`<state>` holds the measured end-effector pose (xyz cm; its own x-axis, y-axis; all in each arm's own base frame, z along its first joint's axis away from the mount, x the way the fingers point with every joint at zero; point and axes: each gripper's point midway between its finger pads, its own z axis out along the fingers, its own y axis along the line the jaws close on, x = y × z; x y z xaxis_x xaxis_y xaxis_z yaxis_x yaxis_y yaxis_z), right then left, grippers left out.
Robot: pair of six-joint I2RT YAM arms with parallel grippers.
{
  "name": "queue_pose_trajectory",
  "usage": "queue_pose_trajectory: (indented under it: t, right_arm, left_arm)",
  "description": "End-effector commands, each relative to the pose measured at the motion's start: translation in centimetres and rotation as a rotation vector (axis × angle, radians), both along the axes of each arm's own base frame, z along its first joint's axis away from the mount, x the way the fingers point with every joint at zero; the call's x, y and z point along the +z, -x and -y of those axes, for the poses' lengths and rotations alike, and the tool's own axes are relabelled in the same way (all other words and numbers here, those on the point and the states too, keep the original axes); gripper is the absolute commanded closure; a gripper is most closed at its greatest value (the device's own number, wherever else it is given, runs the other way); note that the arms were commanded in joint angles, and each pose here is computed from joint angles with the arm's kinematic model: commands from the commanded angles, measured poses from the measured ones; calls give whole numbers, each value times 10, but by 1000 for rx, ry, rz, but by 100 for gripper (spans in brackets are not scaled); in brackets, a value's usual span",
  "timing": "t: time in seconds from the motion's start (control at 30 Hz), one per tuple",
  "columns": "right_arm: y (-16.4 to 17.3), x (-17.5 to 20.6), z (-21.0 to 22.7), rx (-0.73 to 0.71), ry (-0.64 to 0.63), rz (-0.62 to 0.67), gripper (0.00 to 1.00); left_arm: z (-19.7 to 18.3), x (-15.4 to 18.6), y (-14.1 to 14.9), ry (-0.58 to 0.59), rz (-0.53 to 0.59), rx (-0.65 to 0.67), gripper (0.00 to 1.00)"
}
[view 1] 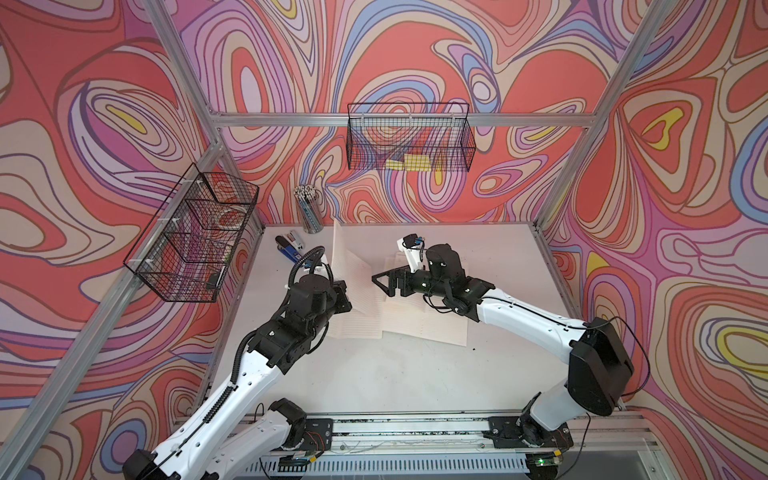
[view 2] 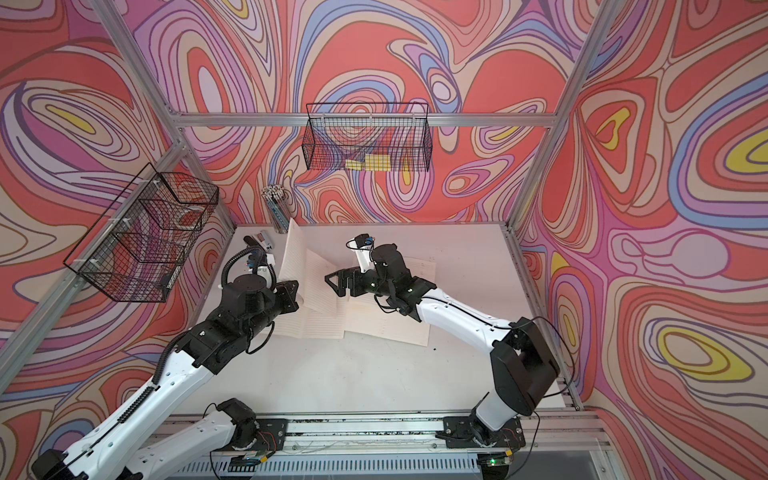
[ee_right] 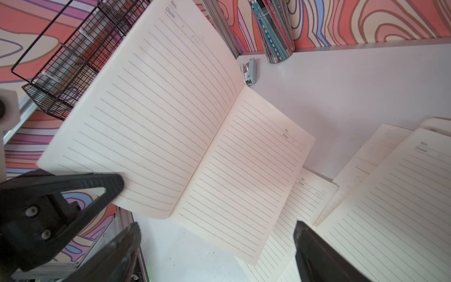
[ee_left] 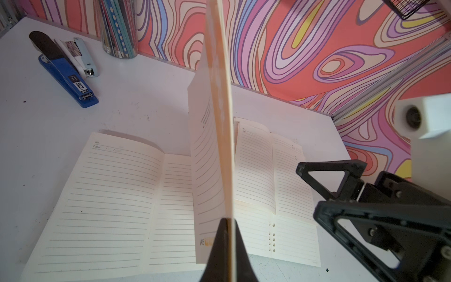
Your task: Close the notebook
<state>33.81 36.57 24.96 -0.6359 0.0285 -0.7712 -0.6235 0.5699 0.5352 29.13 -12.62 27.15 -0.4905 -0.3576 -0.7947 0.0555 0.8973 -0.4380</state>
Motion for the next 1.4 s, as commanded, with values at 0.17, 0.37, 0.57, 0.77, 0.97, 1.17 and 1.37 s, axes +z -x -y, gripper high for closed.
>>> queue_pose_trajectory:
  t: [0.17,0.37,0.57,0.77,0.97,1.17,1.37]
  right_arm:
    - [-12,-50,-25,42,-26,-117,2]
    - [-20,-98,-47,82,-63,-219,2]
    - [-21,-124,-64,121,-101,-288,2]
    - [-18,-139,-77,142,-109,-322,2]
    - [-10,-152,-89,165,-105,-353,2]
    - [-5,-170,-89,156,-83,-392,2]
    - [-3,-184,-85,144,-61,-411,2]
  left_arm:
    - [-27,-70,18,-29,-98,104,100]
    - [-41,-130,38,-19,-203,161,100]
    - [-49,-153,53,-11,-243,181,100]
    - [-51,-162,59,-8,-259,183,100]
    - [-49,-164,57,-12,-262,173,100]
    - [-39,-161,53,-10,-263,127,100]
    - [-24,-165,50,-12,-266,43,75]
